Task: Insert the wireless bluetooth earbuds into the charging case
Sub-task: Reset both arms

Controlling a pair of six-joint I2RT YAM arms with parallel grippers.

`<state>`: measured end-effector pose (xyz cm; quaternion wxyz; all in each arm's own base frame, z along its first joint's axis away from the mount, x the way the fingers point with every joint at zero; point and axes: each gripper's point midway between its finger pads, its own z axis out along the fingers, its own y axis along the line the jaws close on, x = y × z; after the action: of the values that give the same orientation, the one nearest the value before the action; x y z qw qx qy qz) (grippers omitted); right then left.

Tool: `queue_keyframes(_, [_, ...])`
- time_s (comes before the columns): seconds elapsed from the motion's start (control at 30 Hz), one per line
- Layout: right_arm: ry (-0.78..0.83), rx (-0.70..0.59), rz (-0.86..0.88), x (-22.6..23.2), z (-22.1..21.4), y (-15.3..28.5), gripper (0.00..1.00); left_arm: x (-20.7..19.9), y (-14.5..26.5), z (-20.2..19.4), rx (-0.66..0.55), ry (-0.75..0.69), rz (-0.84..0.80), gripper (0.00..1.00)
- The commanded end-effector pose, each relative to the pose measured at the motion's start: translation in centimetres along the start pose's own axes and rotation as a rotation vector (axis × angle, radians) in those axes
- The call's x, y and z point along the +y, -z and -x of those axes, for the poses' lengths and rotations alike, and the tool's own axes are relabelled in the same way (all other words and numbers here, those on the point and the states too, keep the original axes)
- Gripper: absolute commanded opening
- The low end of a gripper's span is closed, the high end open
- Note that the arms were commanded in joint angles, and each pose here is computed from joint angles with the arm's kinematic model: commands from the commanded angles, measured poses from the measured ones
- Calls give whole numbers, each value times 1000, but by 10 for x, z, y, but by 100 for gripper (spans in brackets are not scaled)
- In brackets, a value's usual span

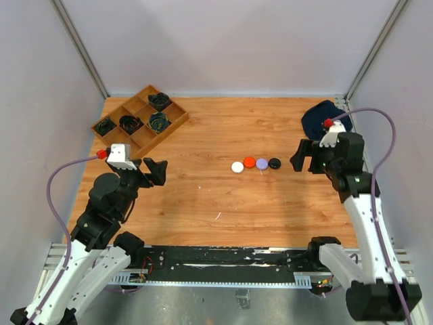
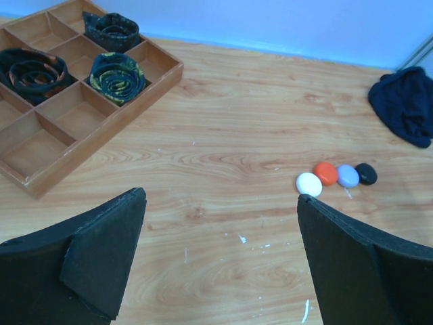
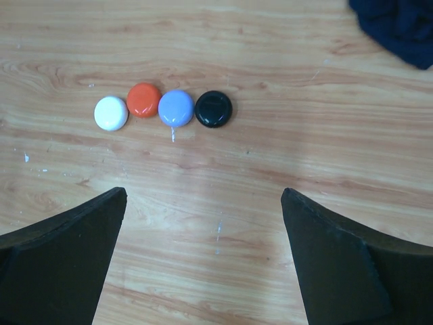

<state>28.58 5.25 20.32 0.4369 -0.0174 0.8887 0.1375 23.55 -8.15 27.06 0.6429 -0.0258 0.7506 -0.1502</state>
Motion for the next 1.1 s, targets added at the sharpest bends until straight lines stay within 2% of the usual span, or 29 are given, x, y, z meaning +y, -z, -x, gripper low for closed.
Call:
queue_keyframes(0.0, [54,-82,-68,-4,-11,39,98,0,15,16,-66,76,-9,99])
queue_keyframes(0.17, [118,-274,-91,-2,-7,76,99,11,29,19,-113,97,19,99])
queue_keyframes(0.33, [197,-402,-114,-4,-10,97,99,20,37,21,-160,87,36,99])
queue_keyframes(0.63, [159,-414,-91,-3,-15,86,99,23,37,2,-151,75,26,99])
queue_keyframes(1.07, [168,-421,-90,-2,-12,89,99,22,34,-2,-147,56,15,99])
